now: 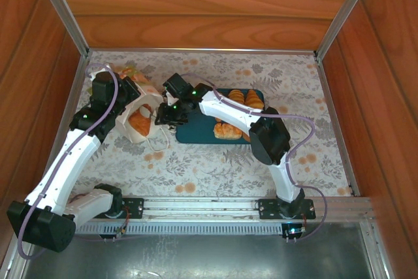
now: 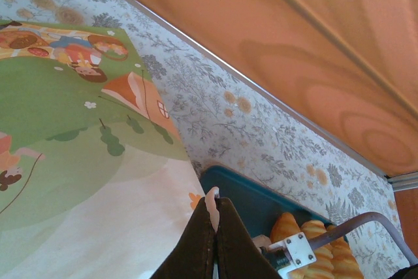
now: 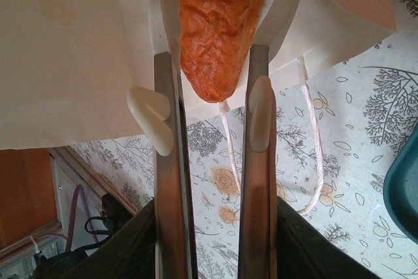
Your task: Take the fake bread out of the paper bag
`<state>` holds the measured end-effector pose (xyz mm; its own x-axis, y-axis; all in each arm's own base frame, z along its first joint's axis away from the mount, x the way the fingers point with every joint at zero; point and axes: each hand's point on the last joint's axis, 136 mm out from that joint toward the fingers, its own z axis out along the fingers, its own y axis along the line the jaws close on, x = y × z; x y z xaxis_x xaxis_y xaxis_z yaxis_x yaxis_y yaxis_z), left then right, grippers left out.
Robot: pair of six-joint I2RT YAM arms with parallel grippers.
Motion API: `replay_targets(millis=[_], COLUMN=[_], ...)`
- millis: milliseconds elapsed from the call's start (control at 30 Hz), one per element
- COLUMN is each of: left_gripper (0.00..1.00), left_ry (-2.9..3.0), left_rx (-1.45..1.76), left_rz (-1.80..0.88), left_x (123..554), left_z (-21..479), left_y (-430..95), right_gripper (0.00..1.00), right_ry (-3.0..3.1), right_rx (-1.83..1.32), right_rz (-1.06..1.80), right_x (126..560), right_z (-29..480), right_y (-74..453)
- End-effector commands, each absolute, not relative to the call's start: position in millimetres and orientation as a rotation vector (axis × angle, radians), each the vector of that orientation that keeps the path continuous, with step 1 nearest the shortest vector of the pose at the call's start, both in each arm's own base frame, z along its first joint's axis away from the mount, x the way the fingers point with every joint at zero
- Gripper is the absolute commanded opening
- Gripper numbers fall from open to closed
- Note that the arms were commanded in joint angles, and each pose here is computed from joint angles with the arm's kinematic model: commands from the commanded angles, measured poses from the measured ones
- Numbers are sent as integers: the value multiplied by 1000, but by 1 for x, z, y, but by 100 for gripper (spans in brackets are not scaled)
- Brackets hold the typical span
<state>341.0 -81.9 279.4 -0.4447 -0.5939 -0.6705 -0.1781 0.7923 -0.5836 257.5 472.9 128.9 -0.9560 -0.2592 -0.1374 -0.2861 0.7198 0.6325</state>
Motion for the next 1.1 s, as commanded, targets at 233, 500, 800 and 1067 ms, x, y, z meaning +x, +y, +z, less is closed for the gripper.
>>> replay_targets(millis=[233,500,800,1067], left_gripper=[0,0,0,0], left_ry=[1973,1972,1966,1956], left_rx=[-557,-558,-577,-636], left_rz=[-577,-573,-560,-542], left_x=[339,337,336,340], left_z=[293,291,290,286], left_y=[-86,-85,-82,-76], right_gripper=[43,27,15,12], right_ry=[2871,2851,2726,2664], right_rx=[-457,-462,-460,-495], right_rz=[1287,1274,1368,1420], right_x=[246,246,243,222], right_z=[133,141,184,210], right_y=[499,494,490,463])
